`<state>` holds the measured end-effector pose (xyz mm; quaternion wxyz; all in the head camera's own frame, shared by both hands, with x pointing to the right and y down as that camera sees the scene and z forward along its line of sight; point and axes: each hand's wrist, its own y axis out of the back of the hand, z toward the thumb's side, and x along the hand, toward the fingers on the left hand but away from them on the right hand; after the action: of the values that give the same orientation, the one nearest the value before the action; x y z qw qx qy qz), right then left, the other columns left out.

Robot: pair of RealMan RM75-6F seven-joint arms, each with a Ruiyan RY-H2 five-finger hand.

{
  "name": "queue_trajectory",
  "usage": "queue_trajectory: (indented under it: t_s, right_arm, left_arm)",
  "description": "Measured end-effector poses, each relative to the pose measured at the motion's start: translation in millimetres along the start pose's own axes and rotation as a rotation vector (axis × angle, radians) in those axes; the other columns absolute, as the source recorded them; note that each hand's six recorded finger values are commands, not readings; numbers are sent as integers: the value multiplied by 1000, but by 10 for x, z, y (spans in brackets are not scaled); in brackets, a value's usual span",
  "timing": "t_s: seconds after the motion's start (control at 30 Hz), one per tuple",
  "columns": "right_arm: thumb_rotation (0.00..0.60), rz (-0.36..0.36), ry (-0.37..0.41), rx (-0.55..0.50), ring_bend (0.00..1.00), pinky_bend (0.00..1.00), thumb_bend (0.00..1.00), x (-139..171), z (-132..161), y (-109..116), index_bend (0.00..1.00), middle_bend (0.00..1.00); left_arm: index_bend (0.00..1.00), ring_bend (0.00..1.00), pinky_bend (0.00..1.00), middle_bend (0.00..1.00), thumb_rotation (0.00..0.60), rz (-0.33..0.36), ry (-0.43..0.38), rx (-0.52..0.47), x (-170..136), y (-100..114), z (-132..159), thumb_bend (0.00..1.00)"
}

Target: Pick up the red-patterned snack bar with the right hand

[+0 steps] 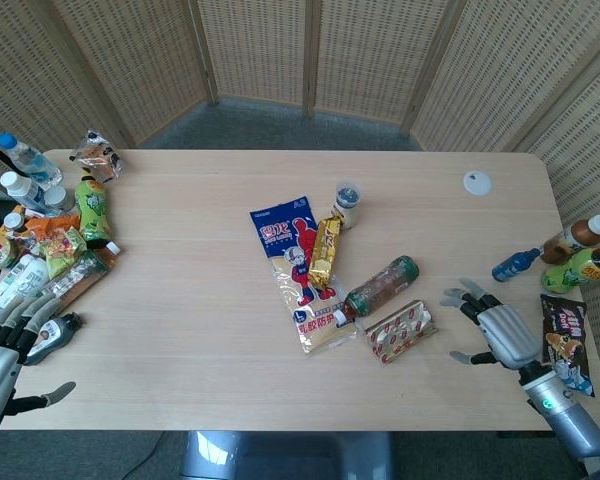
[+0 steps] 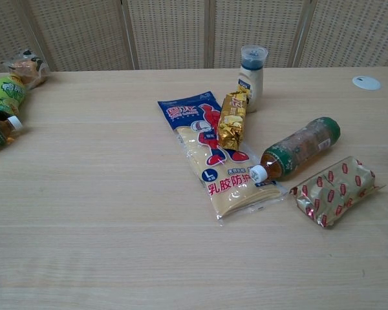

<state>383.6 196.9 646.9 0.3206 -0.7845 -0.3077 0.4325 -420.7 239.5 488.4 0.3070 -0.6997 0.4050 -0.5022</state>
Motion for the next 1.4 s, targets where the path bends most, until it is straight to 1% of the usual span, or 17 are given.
queue_trajectory:
  t_s: [0.13, 0.27, 0.5, 0.67, 0.97, 1.27, 1.4]
  right_arm:
    - [600, 72, 18, 49, 0, 230, 21, -152, 15, -133, 122, 123]
    - [600, 127, 41, 103, 0, 230, 31, -311, 46, -243, 129, 121]
    - [600, 205, 84, 183, 0, 229, 30, -425, 101, -461, 158, 130]
    - [600, 231, 97, 210, 0, 230, 30, -467, 113, -563, 171, 131]
    - [600, 234, 114, 241, 0, 230, 28, -600, 163, -603, 172, 133]
    - [600, 289, 128, 310, 0, 229, 29, -664, 153, -709, 175, 134]
    - [600, 306, 137, 327, 0, 230, 28, -716, 180, -716, 184, 137]
  left_arm:
    - [0, 0, 0, 0, 600, -8, 7, 6, 25, -28, -12, 0]
    - [0, 0, 0, 0, 600, -6, 14, 7, 40, -29, -26, 0]
    - [0, 0, 0, 0, 600, -5, 24, 10, 59, -32, -50, 0]
    - [0, 0, 0, 0, 600, -1, 29, 9, 66, -22, -64, 0]
    - [0, 0, 0, 0, 600, -4, 31, 11, 73, -33, -68, 0]
    - [0, 0, 0, 0, 600, -3, 33, 11, 69, -30, -71, 0]
    - [0, 0, 0, 0, 600, -5, 34, 11, 73, -37, -74, 0]
